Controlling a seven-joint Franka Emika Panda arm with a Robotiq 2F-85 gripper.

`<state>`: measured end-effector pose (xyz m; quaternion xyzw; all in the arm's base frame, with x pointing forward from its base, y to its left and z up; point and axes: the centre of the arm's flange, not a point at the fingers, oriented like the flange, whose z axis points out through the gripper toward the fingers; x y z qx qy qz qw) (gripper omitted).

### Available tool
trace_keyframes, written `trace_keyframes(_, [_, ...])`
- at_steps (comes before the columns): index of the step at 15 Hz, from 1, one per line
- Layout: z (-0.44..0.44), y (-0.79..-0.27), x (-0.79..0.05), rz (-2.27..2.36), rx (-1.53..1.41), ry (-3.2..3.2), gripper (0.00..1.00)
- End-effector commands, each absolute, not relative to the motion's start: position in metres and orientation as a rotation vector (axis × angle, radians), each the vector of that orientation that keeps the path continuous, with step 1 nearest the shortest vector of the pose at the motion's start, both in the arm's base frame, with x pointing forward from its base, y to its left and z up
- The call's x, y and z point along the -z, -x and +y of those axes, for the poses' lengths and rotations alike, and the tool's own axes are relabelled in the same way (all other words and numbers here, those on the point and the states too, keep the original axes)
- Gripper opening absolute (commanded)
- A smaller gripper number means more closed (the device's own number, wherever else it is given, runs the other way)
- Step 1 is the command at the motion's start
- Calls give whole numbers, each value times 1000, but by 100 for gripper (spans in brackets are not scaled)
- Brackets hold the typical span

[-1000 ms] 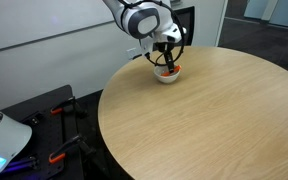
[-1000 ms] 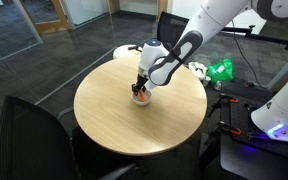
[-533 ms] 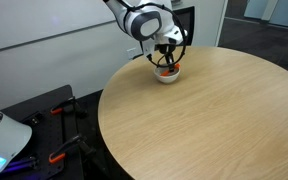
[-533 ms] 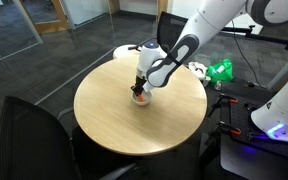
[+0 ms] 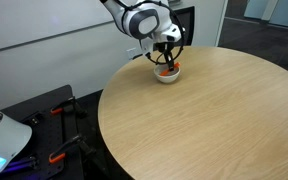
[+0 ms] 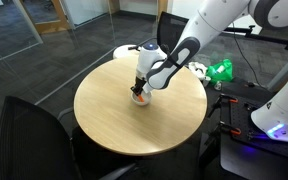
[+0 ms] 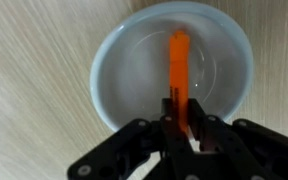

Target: Take the marker out of the bowl and put it on the table

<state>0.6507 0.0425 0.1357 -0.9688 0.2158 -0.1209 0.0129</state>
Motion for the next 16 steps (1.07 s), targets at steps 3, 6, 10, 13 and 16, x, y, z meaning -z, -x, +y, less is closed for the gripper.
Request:
trace_keyframes(3, [51,-614,-180,738,475,3044,5])
trace_keyframes(6, [46,-594,-201,769,515,3033,5])
trace_keyframes(10, [25,-559,-223,828,531,3007,5])
trace_keyframes(13, [1,-535,-230,892,492,2973,5])
trace_keyframes(16, [-23,-519,-228,957,411,2939,5])
